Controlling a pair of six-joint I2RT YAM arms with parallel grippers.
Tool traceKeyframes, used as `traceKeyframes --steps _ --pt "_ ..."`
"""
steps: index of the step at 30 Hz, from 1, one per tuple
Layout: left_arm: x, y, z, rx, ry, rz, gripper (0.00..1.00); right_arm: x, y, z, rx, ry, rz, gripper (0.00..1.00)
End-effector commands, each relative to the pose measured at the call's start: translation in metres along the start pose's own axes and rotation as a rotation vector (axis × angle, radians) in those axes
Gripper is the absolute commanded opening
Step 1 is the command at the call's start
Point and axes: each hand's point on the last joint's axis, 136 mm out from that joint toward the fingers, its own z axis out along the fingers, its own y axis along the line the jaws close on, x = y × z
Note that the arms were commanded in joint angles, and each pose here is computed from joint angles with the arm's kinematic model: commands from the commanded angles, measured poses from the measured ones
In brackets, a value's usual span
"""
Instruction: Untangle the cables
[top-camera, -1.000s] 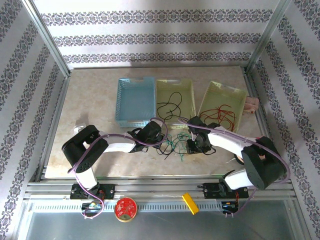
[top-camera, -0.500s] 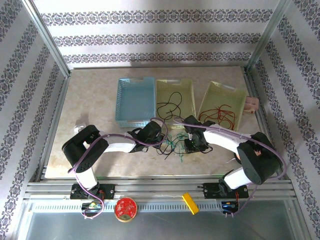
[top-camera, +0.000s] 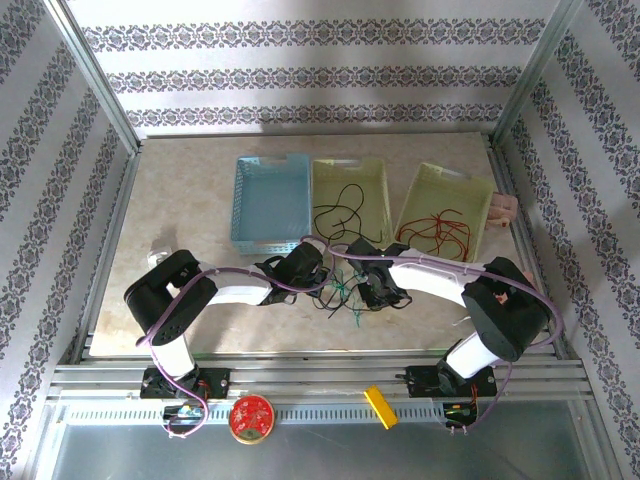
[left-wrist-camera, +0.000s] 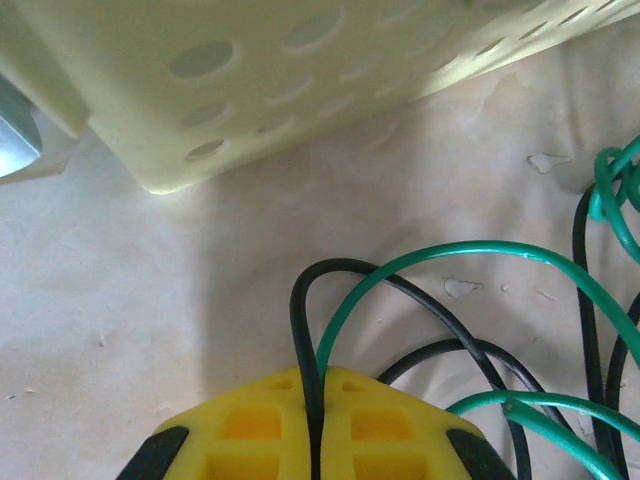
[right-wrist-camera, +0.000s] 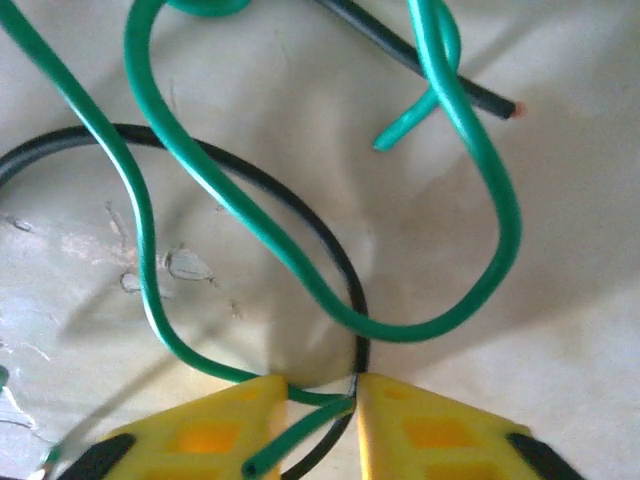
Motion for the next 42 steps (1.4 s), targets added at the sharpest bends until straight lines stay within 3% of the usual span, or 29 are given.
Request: traceKeyframes --steps 1,4,14,17,20,25,36,42 --pt "0.039 0.012 0.011 -0.049 0.101 0.036 0.0 0.022 -0.019 0.009 0.096 0.081 -0.003 0.08" --pt "0.036 0.013 0.009 -0.06 0.085 0.03 0.0 0.02 -0.019 0.006 0.092 0.066 0.007 0.0" --pt "0.03 0.035 0.0 -0.165 0.019 -0.022 0.0 -0.005 -0.055 -0.017 0.098 -0.06 0.142 0.0" --pt "0.031 0.036 0.001 -0.168 0.023 -0.025 0.0 -0.009 -0.044 -0.024 0.025 -0.088 0.117 0.09" --pt "0.03 0.036 0.002 -0.171 0.025 -0.02 0.0 -0.009 -0.031 -0.03 -0.044 -0.104 0.096 0.33" --pt "0.029 0.033 0.004 -0.163 0.028 -0.013 0.0 -0.01 -0.027 -0.035 -0.066 -0.133 0.082 0.42" --pt "0.025 0.03 0.001 -0.149 0.012 -0.004 0.0 -0.026 -0.053 -0.032 -0.003 -0.148 0.181 0.47" --pt "0.02 0.027 -0.004 -0.128 -0.016 0.0 0.0 -0.032 -0.053 -0.014 -0.056 -0.091 0.228 0.43"
